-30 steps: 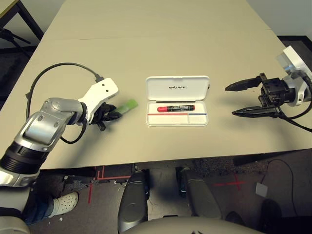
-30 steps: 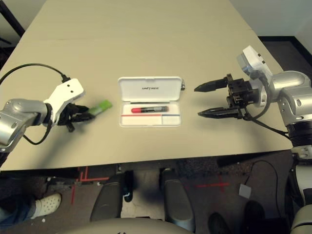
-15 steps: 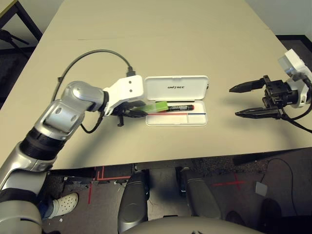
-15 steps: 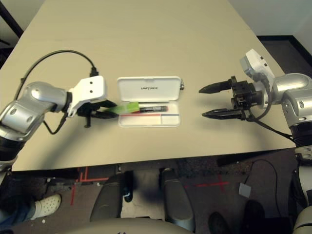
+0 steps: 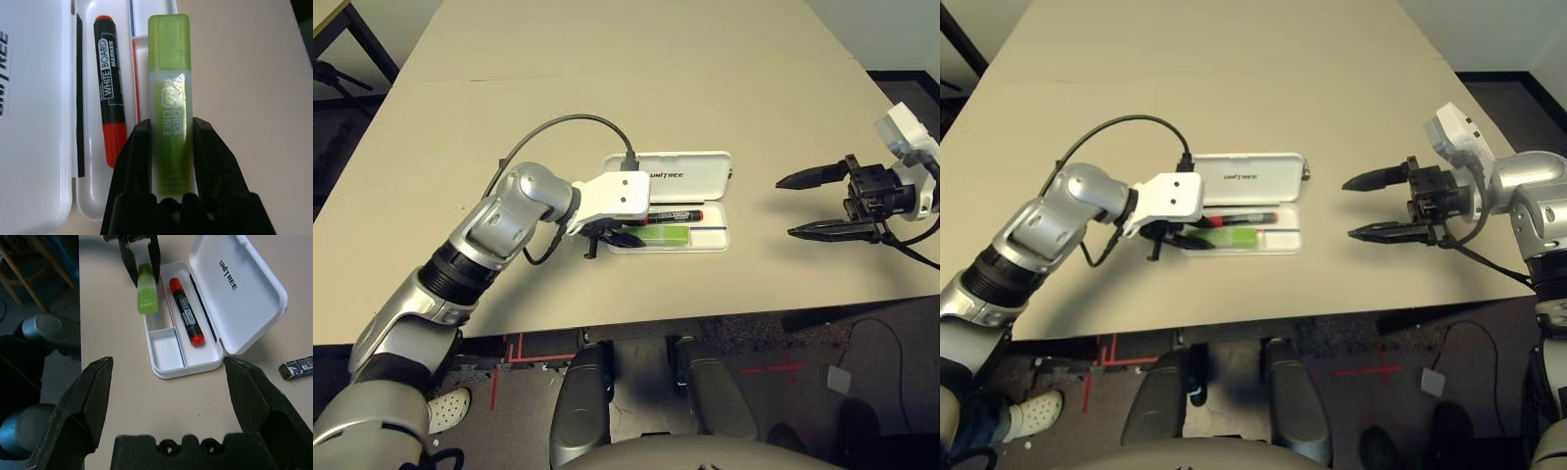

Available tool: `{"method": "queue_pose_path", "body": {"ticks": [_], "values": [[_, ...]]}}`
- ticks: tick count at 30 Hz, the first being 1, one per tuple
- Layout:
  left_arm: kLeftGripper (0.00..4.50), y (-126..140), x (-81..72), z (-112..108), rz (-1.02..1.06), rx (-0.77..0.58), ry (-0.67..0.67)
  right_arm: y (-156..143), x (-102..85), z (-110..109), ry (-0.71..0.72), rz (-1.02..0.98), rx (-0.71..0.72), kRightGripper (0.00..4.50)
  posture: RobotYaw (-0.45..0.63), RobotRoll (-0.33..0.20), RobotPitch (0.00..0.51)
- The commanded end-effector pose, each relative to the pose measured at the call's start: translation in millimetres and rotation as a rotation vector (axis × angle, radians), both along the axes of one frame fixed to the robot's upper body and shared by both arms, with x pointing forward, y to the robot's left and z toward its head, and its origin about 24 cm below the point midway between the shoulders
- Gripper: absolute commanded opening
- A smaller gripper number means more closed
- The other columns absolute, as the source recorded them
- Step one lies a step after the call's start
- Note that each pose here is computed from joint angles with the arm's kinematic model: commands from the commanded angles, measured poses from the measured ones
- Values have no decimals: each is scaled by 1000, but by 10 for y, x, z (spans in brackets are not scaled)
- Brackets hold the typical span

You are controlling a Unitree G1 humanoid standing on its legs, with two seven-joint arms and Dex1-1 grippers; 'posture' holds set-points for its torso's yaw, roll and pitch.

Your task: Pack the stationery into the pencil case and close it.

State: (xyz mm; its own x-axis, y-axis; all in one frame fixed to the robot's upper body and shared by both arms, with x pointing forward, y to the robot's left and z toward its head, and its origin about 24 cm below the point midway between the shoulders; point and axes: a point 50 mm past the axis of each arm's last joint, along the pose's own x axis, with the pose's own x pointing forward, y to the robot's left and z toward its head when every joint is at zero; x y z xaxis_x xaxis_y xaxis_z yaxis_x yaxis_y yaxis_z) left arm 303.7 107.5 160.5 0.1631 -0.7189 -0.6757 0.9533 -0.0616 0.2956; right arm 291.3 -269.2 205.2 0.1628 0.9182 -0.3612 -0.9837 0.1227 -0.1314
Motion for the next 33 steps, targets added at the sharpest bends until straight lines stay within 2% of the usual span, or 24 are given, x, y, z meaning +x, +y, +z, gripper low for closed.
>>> {"method": "queue_pose_path", "body": {"ticks": [1, 5, 9, 12, 14, 19, 22, 24, 26, 27, 30, 33], "values": [[1075, -29, 6, -6, -13, 14, -9, -4, -15, 10, -3, -1, -2, 4500, -76, 0, 198], [1075, -24, 20, -19, -12, 22, -30, 4, -13, 10, -5, -1, 2, 4500, -78, 0, 199], [2550, -17, 14, -6, -20, 18, -42, -3, 18, 13, 17, -61, 13, 4500, -72, 0, 200], [3671, -14, -37, 48, -57, -6, 3, -22, 68, 30, 27, -133, 21, 4500, -68, 0, 199], [4465, 4, -46, 109, -68, -33, 7, -27, 121, 58, -57, -167, 37, 4500, -59, 0, 200], [4487, 86, -36, 271, -40, -133, -2, -58, 239, 24, -53, -357, -52, 4500, -48, 0, 203], [4487, 180, -59, 381, -12, -204, -8, -37, 291, 51, -29, -433, -18, 4500, -42, 0, 205], [4487, 263, -74, 420, 12, -234, -1, -37, 322, 48, -46, -490, -63, 4500, -28, 0, 206], [4487, 350, -105, 430, 6, -259, 25, -41, 383, 41, -83, -603, -121, 4500, -26, 0, 205], [4487, 413, -124, 419, 17, -255, 28, -6, 401, 46, -87, -605, -103, 4500, -20, 0, 203], [4487, 538, -165, 391, 58, -259, 44, 3, 470, 8, -65, -722, -166, 4500, -12, 0, 201], [4487, 625, -216, 364, 87, -259, 75, 108, 546, -72, 23, -775, -234, 4500, 8, 0, 198]]}}
